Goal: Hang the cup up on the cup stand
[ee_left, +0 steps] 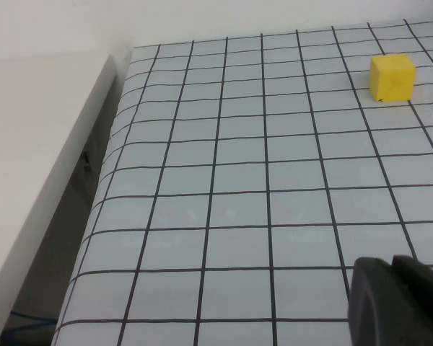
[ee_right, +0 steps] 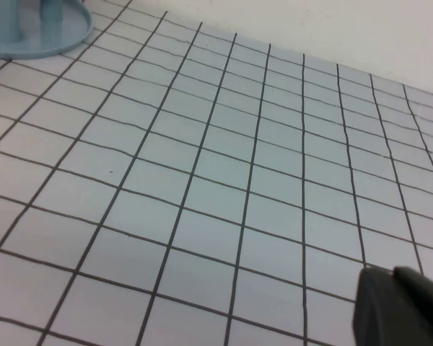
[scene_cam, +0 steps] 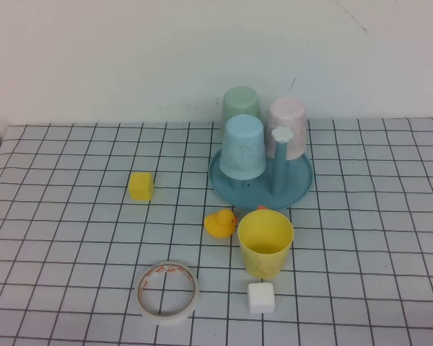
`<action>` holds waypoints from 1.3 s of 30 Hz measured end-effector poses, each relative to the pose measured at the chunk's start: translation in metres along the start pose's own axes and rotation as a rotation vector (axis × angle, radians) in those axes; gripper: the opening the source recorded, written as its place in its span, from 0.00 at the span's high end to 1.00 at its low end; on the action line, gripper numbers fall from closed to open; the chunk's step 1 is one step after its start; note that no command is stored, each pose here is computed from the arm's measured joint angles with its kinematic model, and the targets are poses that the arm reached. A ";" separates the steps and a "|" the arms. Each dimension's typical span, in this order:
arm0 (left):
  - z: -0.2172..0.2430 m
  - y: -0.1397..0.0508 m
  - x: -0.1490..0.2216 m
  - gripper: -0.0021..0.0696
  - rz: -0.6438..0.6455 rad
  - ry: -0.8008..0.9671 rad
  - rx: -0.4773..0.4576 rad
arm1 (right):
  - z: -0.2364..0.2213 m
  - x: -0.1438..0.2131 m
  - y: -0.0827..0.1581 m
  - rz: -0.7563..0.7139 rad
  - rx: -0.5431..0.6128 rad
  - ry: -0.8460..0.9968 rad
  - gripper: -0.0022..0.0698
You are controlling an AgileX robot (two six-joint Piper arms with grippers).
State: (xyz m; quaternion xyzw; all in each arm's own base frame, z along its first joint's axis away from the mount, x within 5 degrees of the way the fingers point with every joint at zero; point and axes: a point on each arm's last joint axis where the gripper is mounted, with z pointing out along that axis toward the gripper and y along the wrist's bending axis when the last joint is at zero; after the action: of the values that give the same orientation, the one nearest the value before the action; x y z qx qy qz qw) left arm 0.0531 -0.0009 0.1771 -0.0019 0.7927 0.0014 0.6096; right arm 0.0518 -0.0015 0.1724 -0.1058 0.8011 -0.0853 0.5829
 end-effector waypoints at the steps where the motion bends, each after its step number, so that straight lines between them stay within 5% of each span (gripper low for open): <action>1: 0.000 0.000 0.000 0.97 0.000 0.000 0.000 | 0.000 0.000 0.000 0.000 0.000 0.000 0.97; 39: 0.000 0.000 0.000 0.97 0.000 0.000 0.000 | 0.001 -0.001 -0.002 -0.037 0.025 -0.029 0.97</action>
State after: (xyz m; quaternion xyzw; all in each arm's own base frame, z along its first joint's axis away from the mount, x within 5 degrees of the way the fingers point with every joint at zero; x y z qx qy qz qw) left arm 0.0531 -0.0009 0.1771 -0.0020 0.7927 0.0014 0.6096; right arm 0.0529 -0.0030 0.1740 -0.1147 0.7893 -0.1047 0.5941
